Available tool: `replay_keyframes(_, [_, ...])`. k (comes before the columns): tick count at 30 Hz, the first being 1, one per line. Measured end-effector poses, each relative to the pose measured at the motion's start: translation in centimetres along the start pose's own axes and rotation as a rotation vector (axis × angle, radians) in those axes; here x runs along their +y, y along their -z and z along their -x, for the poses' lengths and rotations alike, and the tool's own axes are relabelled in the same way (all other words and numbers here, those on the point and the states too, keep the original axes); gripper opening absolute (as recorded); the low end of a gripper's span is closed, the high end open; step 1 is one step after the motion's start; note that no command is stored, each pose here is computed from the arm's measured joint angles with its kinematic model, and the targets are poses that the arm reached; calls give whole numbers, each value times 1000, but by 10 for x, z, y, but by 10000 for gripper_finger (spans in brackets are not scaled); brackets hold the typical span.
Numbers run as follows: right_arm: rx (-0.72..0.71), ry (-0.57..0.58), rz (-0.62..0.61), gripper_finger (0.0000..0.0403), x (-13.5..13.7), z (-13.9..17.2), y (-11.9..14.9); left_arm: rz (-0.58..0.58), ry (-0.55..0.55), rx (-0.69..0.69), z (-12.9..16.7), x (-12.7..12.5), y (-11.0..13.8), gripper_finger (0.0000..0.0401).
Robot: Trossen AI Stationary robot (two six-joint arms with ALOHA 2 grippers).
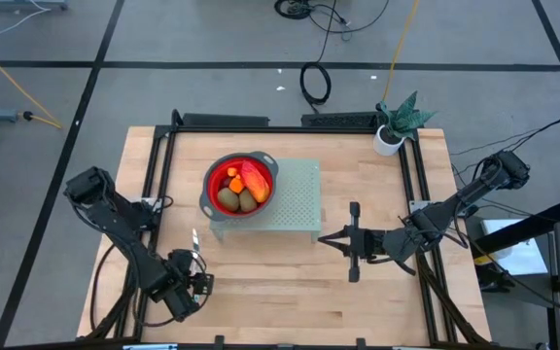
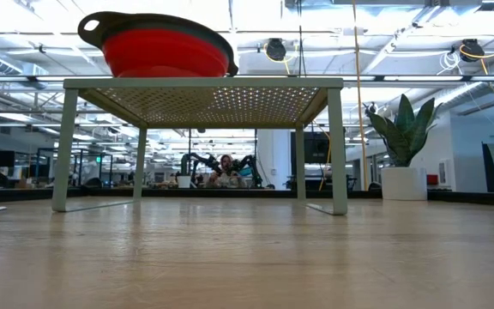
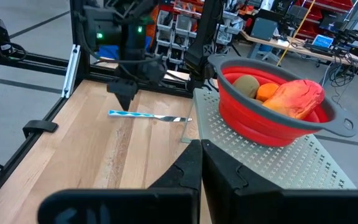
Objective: Pick & Place Fruit
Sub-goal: Put the knife onto the right side of the shelf
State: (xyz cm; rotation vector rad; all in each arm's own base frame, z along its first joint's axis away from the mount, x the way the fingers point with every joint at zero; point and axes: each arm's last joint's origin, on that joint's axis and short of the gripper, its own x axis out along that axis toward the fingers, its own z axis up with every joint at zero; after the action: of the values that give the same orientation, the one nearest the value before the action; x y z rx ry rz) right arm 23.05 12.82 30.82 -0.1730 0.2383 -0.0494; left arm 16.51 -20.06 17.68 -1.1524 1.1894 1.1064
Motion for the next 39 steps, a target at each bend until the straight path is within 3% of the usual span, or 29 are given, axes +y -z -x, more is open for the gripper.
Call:
replay_keyframes(5, [0, 0, 0, 0, 0, 0, 0, 28, 27, 53, -15, 2, -1, 291])
replay_keyframes(10, [0, 0, 0, 0, 0, 0, 0, 45, 46, 73, -23, 0, -4, 284])
replay_keyframes(17, [0, 2, 0, 0, 0, 0, 0, 29, 3, 106, -29, 1, -10, 238])
replay_keyframes(28, [0, 6, -1, 0, -1, 0, 0, 18, 33, 179, -39, 3, -9, 158])
replay_keyframes(39, [0, 6, 6, 0, -1, 0, 0, 86, 21, 182, -40, 3, -9, 72])
